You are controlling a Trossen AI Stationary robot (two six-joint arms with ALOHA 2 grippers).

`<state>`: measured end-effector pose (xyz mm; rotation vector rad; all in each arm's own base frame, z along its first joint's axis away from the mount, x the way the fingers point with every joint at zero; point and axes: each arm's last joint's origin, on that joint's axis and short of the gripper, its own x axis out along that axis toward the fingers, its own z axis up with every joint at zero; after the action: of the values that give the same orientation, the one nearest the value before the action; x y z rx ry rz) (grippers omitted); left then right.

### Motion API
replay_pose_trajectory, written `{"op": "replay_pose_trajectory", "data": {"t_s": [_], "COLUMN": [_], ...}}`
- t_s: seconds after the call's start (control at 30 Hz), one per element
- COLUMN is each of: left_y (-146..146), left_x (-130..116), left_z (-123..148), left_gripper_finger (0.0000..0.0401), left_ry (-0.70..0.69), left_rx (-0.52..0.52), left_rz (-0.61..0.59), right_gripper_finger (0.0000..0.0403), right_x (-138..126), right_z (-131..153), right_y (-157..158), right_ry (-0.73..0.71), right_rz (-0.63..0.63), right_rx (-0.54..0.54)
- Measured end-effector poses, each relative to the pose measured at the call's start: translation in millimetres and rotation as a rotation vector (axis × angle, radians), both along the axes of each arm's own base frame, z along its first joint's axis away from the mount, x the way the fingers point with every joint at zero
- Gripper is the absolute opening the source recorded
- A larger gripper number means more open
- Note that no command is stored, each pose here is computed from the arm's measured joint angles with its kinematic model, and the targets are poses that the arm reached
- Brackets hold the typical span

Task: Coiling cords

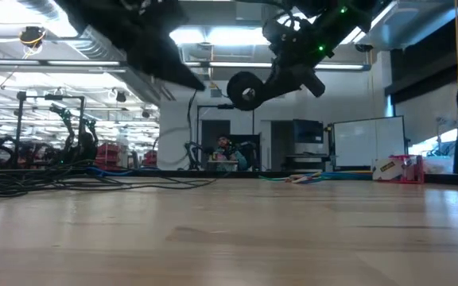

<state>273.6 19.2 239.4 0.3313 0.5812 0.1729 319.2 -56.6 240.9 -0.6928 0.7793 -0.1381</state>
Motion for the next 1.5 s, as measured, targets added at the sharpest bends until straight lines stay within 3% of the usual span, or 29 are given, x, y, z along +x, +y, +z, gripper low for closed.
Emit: {"op": "replay_pose_trajectory", "data": {"t_s": [0.3, 0.47, 0.73, 1.13, 1.5], "left_y": [0, 4, 22, 45, 44], "left_x": [9, 12, 26, 47, 49], "left_z": [34, 39, 33, 1, 0], "left_gripper_finger": [0.0003, 0.0002, 0.0002, 0.0003, 0.0003], "left_ry": [-0.016, -0.029, -0.081, -0.024, -0.070], "left_rx": [0.125, 0.174, 0.191, 0.189, 0.128], "left_rz": [-0.068, -0.097, -0.154, -0.143, -0.306], "right_gripper_finger": [0.0010, 0.0010, 0.0010, 0.0010, 0.0010], "right_x": [16, 21, 25, 26, 29], "right_z": [-28, -34, -37, -37, -33], "right_y": [1, 3, 7, 10, 10], "right_ry": [0.051, 0.043, 0.022, 0.000, -0.043], "right_rz": [0.128, 0.190, 0.308, 0.393, 0.423], "right_rx": [0.062, 0.106, 0.169, 0.226, 0.181]}}
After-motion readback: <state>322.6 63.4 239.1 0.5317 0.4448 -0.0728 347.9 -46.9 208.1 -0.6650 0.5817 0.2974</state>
